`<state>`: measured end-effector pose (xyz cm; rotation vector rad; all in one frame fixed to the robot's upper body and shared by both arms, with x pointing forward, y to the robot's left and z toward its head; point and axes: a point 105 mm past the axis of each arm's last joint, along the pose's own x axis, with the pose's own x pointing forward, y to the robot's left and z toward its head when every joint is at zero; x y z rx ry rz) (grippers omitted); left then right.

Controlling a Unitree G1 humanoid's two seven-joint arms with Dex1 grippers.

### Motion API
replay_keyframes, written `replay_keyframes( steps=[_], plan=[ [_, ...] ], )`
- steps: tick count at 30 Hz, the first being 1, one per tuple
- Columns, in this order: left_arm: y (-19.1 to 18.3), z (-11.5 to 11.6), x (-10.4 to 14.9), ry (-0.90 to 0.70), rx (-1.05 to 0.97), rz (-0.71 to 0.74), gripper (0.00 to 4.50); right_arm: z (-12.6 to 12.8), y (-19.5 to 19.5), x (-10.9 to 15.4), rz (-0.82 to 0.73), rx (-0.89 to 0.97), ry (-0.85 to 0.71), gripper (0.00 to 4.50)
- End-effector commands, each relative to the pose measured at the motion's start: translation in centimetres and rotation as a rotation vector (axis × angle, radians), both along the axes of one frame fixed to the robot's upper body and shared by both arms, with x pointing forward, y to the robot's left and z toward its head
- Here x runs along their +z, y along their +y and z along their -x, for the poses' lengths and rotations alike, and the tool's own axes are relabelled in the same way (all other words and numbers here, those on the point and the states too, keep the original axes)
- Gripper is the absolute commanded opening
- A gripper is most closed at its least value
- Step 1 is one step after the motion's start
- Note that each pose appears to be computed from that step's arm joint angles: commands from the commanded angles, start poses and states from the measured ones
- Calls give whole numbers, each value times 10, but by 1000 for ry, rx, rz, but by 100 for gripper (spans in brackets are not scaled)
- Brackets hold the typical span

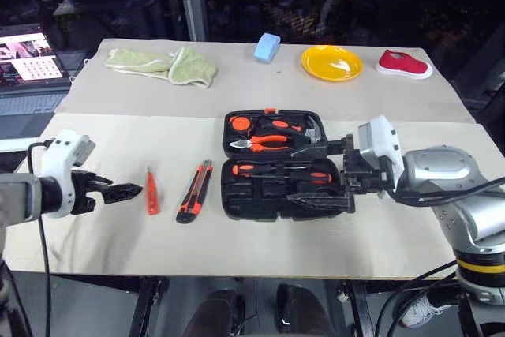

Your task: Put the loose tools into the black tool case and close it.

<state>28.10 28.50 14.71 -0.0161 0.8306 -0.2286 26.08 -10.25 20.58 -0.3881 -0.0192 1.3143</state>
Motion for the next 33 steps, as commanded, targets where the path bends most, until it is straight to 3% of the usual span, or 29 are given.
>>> replay_keyframes(
  steps=[1,10,20,23,32,33],
  plan=[
    [-3,-9,-4,33,22,-41,450,6,5,7,-23,-8,-71,449],
    [-25,-25,-14,112,1,-20,450,10,11,1,-62,-37,-56,449],
    [-47,-5,-46,259,-72,-33,450,10,13,5,-111,-61,-51,449],
    [-46,0,-55,299,-59,-35,381,12,13,5,-117,-63,-52,450],
    [-35,-3,-57,332,7,-41,48,15,9,7,-116,-68,-52,450],
    [-32,-3,-57,334,19,-47,42,15,9,7,-116,-69,-51,450]
  ],
)
